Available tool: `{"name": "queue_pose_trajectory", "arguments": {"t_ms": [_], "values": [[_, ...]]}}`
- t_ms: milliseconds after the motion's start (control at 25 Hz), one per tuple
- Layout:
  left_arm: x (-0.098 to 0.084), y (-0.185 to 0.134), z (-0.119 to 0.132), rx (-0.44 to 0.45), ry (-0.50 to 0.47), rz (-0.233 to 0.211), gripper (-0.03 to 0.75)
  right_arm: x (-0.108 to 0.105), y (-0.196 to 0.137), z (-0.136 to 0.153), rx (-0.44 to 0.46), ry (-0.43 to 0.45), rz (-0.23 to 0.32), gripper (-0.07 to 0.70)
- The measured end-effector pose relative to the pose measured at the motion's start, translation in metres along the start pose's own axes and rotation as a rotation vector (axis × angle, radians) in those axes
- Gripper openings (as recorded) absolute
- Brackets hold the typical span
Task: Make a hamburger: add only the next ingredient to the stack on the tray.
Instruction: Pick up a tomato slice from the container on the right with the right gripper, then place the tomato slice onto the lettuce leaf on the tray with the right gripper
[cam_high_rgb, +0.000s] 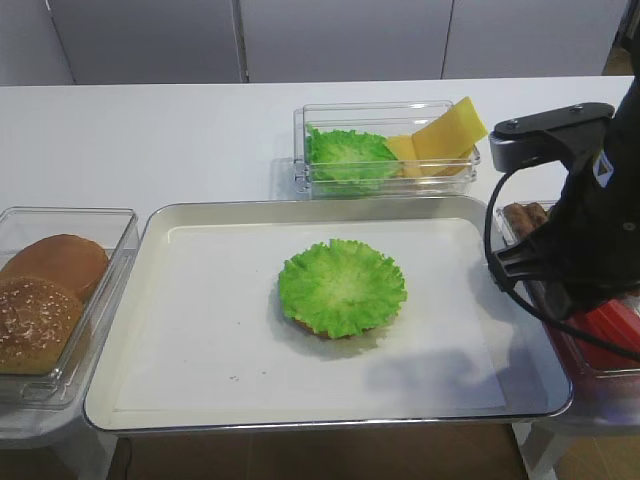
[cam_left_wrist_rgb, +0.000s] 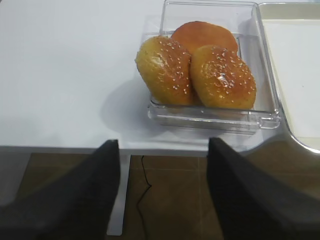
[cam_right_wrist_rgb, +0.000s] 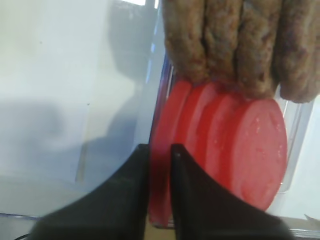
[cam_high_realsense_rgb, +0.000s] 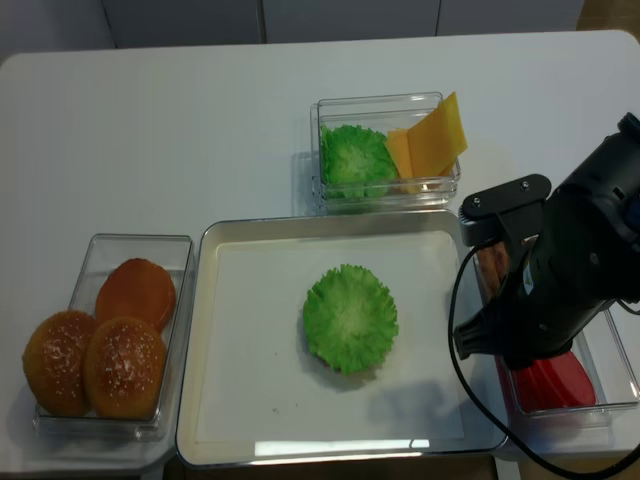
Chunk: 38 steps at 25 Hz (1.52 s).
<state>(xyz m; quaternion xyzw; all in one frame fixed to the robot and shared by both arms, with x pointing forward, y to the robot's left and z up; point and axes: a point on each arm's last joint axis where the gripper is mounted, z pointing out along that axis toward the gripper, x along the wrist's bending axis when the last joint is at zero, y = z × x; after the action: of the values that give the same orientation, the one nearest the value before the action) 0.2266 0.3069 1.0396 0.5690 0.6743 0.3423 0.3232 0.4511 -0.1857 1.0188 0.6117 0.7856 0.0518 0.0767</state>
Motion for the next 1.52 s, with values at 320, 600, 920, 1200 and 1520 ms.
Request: {"name": "queue_pose_trajectory", "arguments": {"t_ms": [320,600,920,1200,1520], "values": [[0.000,0.000,0.000,0.000,0.000,0.000,0.411,-0.001,0.000,-0.001,-0.001,-0.009,-0.003,0.062],[0.000,0.000,0.000,0.000,0.000,0.000,0.411,-0.005,-0.008,-0.022,-0.072,0.011,0.019,0.061],[0.000,0.000,0.000,0.000,0.000,0.000,0.411,-0.013,-0.006,-0.083,-0.226,0.042,0.035,0.061],[0.000,0.000,0.000,0.000,0.000,0.000,0.411,-0.012,0.010,-0.123,-0.351,0.068,0.000,0.061],[0.000,0.000,0.000,0.000,0.000,0.000,0.411,0.022,0.035,-0.105,-0.310,0.070,-0.136,0.061]]}}
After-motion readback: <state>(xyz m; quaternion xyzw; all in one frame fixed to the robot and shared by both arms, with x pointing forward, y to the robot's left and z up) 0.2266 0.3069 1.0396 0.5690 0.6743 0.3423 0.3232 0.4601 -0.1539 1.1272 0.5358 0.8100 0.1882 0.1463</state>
